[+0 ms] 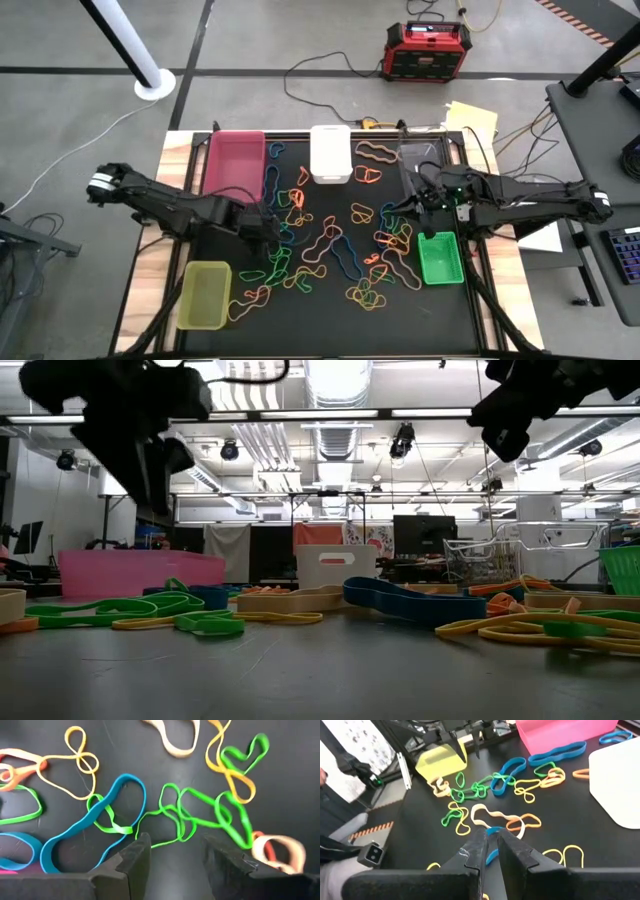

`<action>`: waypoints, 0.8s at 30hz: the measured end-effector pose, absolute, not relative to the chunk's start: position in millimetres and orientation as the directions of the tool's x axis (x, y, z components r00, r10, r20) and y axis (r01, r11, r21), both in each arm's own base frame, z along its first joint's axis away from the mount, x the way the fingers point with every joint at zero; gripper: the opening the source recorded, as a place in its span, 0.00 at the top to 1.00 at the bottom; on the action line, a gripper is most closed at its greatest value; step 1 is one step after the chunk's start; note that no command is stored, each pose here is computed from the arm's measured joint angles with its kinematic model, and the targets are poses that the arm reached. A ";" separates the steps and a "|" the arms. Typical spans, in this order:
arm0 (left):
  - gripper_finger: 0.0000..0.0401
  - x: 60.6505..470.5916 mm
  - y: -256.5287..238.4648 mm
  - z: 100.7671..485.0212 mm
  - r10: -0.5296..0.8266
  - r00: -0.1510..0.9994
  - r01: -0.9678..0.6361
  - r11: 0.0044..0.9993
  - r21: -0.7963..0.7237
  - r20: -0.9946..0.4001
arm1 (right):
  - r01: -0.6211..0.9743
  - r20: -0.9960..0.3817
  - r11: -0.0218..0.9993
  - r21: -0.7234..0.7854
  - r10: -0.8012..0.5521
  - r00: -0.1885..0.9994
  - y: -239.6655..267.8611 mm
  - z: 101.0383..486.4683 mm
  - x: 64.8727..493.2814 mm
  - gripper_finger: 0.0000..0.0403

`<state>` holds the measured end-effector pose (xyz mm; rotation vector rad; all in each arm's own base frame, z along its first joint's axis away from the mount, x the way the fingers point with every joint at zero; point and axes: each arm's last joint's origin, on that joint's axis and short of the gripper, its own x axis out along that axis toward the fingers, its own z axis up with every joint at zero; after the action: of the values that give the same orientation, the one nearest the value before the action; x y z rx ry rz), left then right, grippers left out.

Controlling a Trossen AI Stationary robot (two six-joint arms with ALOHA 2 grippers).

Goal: Sort rubber bands into baskets
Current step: Put the blue rubber band into the left yellow bin

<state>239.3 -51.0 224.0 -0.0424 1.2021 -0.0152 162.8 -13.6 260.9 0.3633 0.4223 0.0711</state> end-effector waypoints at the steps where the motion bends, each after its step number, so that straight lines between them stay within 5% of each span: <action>1: 0.61 240.7 -51.1 221.3 -0.031 0.349 0.007 1.000 -0.030 -0.937 | 0.004 -0.396 0.938 0.347 0.143 0.907 -13.8 259.6 164.2 0.90; 8: 0.61 246.9 -43.9 211.0 0.064 0.318 0.079 0.993 0.093 -0.946 | -0.008 -0.418 0.951 0.309 0.143 0.897 -14.3 255.9 168.1 0.90; 24: 0.61 233.3 -30.4 185.6 0.087 0.229 0.104 0.988 0.113 -0.970 | -0.003 -0.361 0.957 0.290 0.112 0.926 -14.8 240.0 166.4 0.90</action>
<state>233.3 -30.4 185.6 0.1661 1.3413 -0.0123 166.4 -14.8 240.0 0.2895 0.3841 0.0599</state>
